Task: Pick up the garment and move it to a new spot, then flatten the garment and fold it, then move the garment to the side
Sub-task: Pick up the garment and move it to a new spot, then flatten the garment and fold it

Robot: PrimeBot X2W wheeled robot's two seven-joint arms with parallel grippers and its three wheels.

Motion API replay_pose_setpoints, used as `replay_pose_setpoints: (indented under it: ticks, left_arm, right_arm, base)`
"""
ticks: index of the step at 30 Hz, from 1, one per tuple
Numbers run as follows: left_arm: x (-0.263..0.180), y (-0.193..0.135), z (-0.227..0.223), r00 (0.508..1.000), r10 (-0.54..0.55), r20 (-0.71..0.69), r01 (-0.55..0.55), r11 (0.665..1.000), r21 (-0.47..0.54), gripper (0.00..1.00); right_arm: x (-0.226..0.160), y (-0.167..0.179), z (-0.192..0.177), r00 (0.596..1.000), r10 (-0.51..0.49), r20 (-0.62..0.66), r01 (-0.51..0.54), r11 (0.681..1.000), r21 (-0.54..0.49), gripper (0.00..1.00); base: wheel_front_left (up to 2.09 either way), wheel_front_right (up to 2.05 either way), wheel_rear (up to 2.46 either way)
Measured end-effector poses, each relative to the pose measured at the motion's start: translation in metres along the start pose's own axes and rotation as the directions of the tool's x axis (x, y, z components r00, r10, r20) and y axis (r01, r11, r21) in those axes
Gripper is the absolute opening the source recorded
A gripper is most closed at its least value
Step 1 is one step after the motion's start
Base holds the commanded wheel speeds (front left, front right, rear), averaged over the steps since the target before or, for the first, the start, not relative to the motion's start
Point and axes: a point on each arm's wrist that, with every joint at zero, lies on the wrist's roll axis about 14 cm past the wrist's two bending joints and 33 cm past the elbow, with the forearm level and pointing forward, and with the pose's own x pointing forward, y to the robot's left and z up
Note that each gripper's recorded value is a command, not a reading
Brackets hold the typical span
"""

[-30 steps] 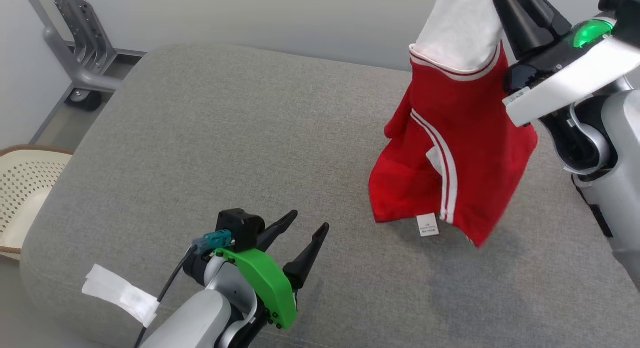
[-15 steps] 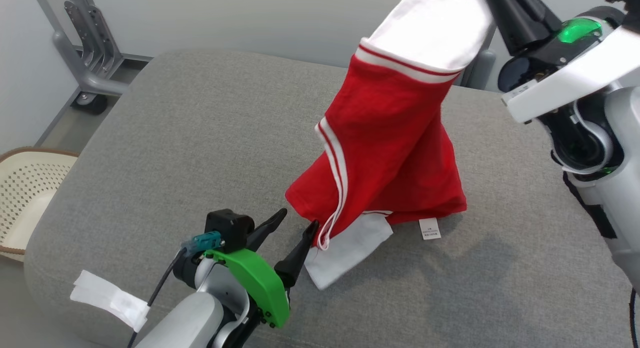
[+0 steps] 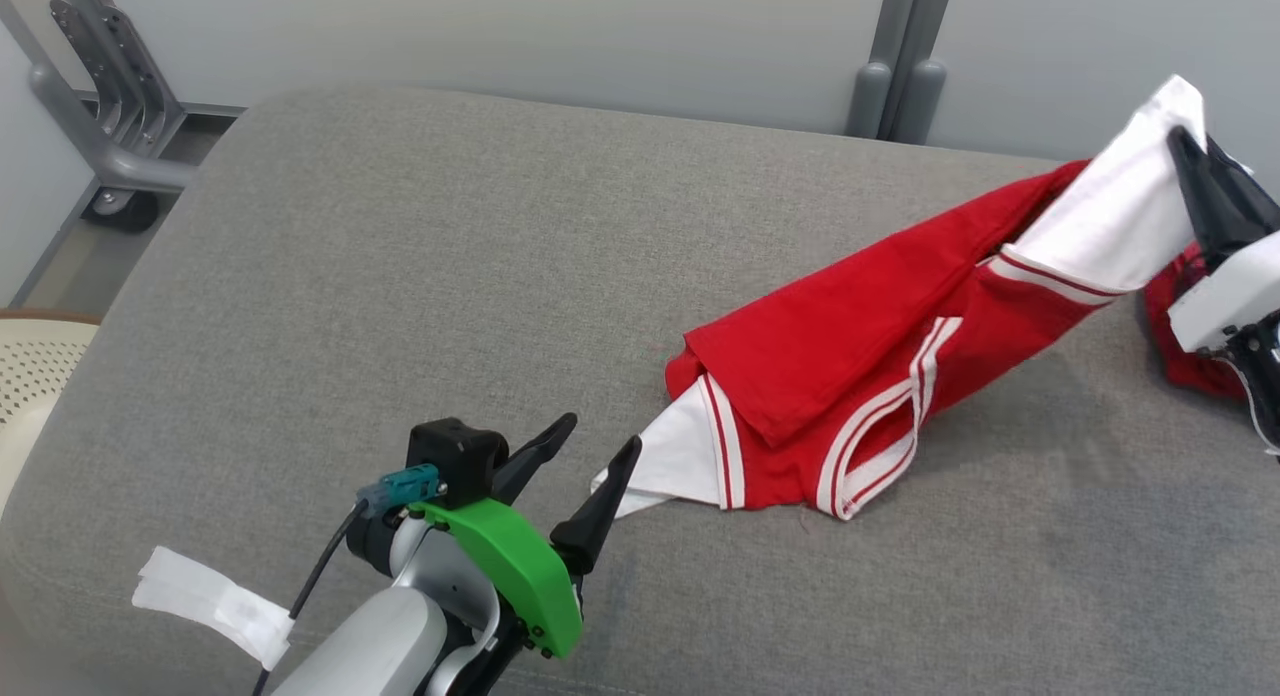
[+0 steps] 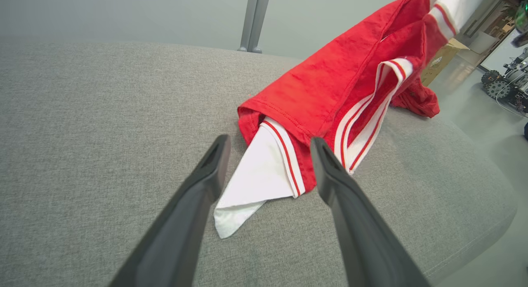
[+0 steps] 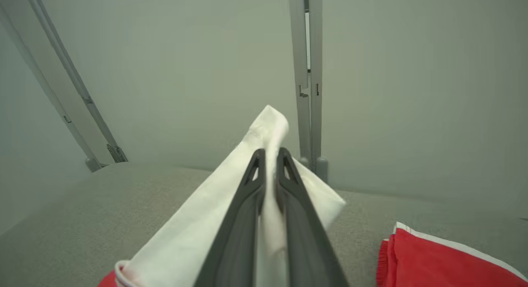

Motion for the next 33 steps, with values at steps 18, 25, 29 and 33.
replay_pose_setpoints:
  ticks: [18, 25, 29, 33]
  left_arm:
    - [0.020, 0.005, -0.021, 0.996, -0.022, -0.081, 0.019, 0.999, -0.034, 1.00]
    - [0.024, 0.017, -0.015, 0.998, 0.008, -0.062, -0.009, 1.000, -0.016, 1.00]
    - [0.025, 0.012, -0.013, 0.998, -0.003, -0.055, 0.002, 1.000, -0.018, 1.00]
    - [0.022, 0.015, -0.011, 0.999, 0.010, -0.049, -0.011, 1.000, -0.023, 1.00]
  right_arm:
    - [-0.041, -0.058, -0.105, 0.959, -0.183, -0.218, 0.144, 0.973, -0.182, 1.00]
    - [-0.033, 0.015, -0.085, 0.994, 0.033, -0.100, -0.047, 0.988, -0.148, 1.00]
    - [-0.042, 0.078, -0.105, 0.959, 0.230, -0.166, -0.250, 0.961, -0.114, 1.00]
    - [-0.052, 0.127, -0.130, 0.893, 0.376, -0.249, -0.408, 0.908, -0.093, 1.00]
  base:
    - [0.00, 0.00, 0.00]
    - [0.00, 0.00, 0.00]
    - [0.00, 0.00, 0.00]
    - [0.00, 0.00, 0.00]
